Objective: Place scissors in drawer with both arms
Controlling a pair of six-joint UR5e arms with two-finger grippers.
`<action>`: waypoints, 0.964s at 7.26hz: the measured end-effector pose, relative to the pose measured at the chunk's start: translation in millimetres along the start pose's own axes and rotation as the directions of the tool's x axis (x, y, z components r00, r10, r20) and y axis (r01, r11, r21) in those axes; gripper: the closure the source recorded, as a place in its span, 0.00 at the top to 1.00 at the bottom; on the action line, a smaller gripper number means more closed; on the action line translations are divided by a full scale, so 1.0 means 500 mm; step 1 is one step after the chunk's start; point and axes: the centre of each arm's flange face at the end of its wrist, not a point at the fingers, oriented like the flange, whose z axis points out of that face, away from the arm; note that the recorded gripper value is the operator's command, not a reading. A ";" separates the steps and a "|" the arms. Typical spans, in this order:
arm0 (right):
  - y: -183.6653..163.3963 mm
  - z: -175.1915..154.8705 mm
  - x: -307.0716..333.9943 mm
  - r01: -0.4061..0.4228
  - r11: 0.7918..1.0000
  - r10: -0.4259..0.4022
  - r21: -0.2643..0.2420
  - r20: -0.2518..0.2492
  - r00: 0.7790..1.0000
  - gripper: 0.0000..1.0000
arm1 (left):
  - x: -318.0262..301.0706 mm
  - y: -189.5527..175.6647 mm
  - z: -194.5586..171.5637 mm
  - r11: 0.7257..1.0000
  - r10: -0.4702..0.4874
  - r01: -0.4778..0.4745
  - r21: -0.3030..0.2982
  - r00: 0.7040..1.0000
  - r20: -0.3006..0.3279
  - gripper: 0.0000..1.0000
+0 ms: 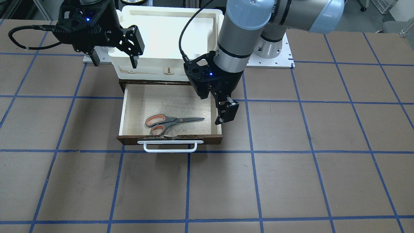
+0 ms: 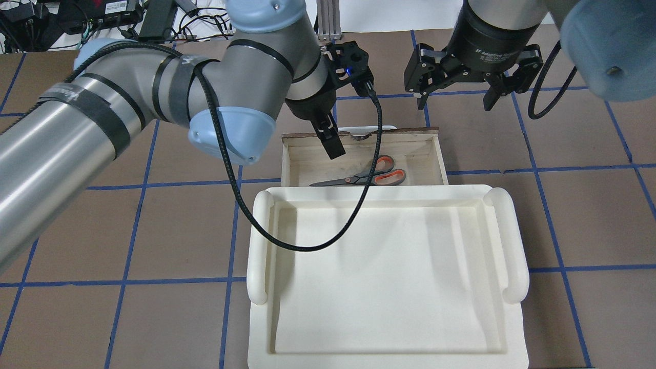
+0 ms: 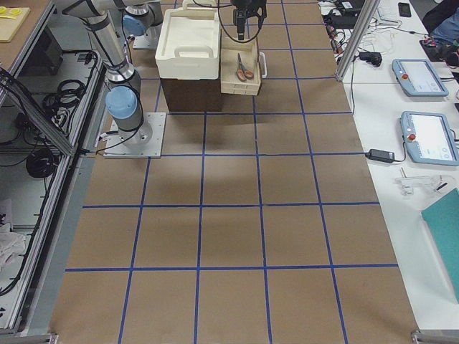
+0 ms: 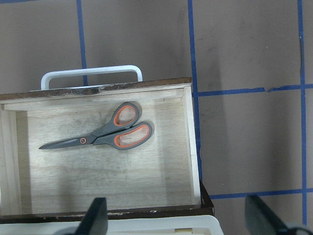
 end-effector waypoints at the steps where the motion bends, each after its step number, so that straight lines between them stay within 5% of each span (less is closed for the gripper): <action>1: 0.000 0.001 0.000 0.000 1.000 0.000 0.000 0.000 1.000 1.00 | -0.035 0.047 -0.024 0.998 -0.056 0.056 -0.015 0.998 -0.005 1.00; 4: -0.001 0.002 -0.001 0.000 1.000 0.000 -0.001 0.001 1.000 1.00 | -0.142 0.219 -0.096 0.946 -0.321 0.320 -0.051 0.947 -0.021 1.00; 7: -0.001 0.004 -0.001 0.000 1.000 0.000 -0.003 0.001 1.000 1.00 | -0.176 0.284 -0.131 0.808 -0.588 0.588 -0.046 0.809 0.019 1.00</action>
